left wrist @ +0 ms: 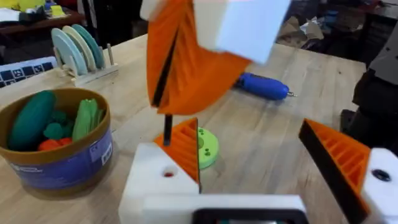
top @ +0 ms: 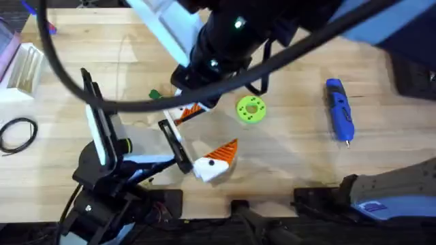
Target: Pick up the gripper from the table and insert it into the empty holder that is missing its gripper. Then pick up a screw, insert it into the mounting hole, and use the screwdriver to tighten it. Finally, clean up the table by picking up the vegetable and placing it into the bucket.
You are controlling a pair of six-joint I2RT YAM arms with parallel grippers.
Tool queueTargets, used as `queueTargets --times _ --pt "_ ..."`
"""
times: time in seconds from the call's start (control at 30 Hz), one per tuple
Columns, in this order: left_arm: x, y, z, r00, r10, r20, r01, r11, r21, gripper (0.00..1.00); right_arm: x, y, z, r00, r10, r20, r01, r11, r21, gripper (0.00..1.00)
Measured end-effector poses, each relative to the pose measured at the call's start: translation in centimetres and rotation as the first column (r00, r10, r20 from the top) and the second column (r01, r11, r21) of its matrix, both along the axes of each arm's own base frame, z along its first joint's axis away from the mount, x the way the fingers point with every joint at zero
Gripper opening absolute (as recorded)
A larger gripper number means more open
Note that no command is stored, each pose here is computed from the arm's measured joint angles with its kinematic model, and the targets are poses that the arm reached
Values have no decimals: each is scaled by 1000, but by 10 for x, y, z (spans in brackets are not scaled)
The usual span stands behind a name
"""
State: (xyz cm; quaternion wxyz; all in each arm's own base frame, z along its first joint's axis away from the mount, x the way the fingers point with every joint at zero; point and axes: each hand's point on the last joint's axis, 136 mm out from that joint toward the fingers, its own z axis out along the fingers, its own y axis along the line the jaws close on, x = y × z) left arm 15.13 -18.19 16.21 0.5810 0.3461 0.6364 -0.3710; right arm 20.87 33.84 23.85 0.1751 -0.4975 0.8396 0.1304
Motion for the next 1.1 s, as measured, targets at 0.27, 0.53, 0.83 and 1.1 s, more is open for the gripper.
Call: queueTargets --times 0.27,0.53,0.83,1.1 --pt "0 0 0 1000 0 0 0 1000 0 985 -17 17 2 998 62 -4 -62 998 25 6" --pt "0 0 0 1000 0 0 0 1000 0 985 -13 15 1 998 61 32 -61 998 6 6" --pt "0 0 0 1000 0 0 0 1000 0 985 -10 15 2 997 62 49 -62 998 4 6" --pt "0 0 0 1000 0 0 0 1000 0 985 -11 14 2 997 68 47 -68 998 -5 6"
